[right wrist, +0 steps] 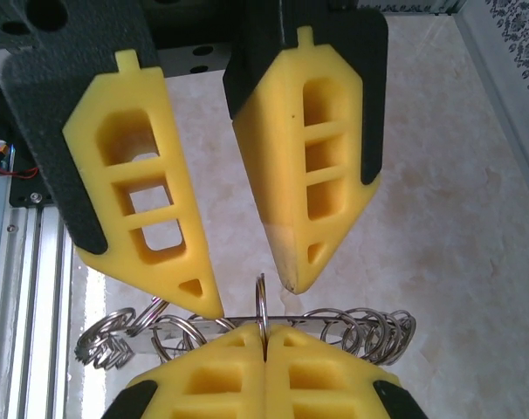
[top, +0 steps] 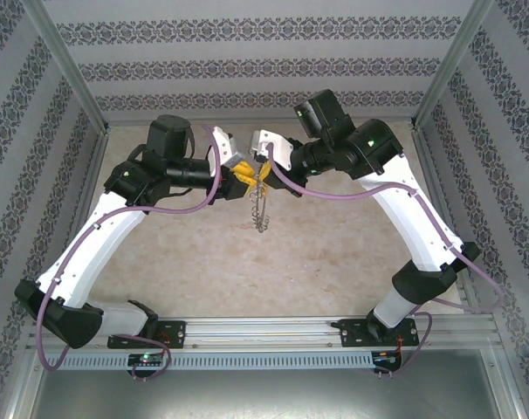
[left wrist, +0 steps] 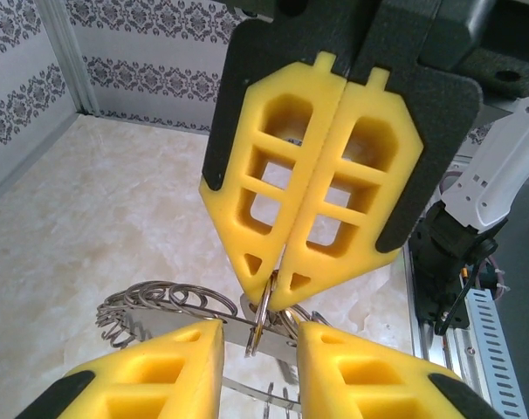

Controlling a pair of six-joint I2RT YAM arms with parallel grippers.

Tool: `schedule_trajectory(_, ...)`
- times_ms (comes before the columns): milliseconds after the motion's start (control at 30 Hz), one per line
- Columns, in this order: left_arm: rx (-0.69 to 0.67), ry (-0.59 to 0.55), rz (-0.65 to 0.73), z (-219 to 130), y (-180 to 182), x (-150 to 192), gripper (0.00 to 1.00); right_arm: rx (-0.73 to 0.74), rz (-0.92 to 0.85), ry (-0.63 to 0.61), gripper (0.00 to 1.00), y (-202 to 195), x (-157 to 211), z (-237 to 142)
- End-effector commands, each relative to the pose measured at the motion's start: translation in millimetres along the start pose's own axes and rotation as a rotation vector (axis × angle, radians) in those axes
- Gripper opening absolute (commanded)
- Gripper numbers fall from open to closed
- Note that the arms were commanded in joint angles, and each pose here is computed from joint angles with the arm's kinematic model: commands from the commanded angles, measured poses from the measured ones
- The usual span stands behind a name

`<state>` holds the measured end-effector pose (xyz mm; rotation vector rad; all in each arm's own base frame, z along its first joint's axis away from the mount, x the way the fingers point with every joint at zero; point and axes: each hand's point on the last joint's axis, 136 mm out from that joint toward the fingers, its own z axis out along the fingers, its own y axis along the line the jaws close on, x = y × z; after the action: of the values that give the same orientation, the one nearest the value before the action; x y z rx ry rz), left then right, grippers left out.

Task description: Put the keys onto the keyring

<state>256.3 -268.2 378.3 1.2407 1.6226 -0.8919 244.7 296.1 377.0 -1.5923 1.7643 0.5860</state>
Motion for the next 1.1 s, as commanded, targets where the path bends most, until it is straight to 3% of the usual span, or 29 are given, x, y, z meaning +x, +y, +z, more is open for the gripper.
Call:
schedule_trajectory(0,0.017,-0.029,0.023,4,-3,-8,0.28,-0.024,-0.019,-0.035,0.00,8,-10,-4)
schedule_trajectory(100,0.024,-0.026,0.019,6,-3,-7,0.23,-0.030,-0.021,-0.037,0.00,9,-11,-3)
schedule_trajectory(200,0.020,-0.022,0.019,6,-2,-6,0.08,-0.031,-0.022,-0.037,0.00,9,-11,-2)
schedule_trajectory(300,0.018,-0.023,0.023,6,-2,-5,0.01,-0.033,-0.023,-0.041,0.00,9,-12,-2)
schedule_trajectory(433,0.010,-0.063,0.033,3,-2,-13,0.00,-0.020,-0.012,-0.043,0.03,7,-12,-3)
schedule_trajectory(500,0.010,-0.099,0.029,-1,-2,-20,0.00,-0.009,0.002,-0.053,0.16,6,-13,-6)
schedule_trajectory(600,0.006,-0.141,0.018,-8,1,-27,0.00,0.005,0.058,-0.098,0.26,1,-16,-13)
schedule_trajectory(867,0.027,-0.282,-0.011,-30,5,-52,0.00,0.000,0.184,-0.295,0.25,-7,-29,-38)
schedule_trajectory(1067,0.073,-0.351,-0.021,-37,5,-68,0.00,-0.024,0.196,-0.363,0.24,-9,-39,-42)
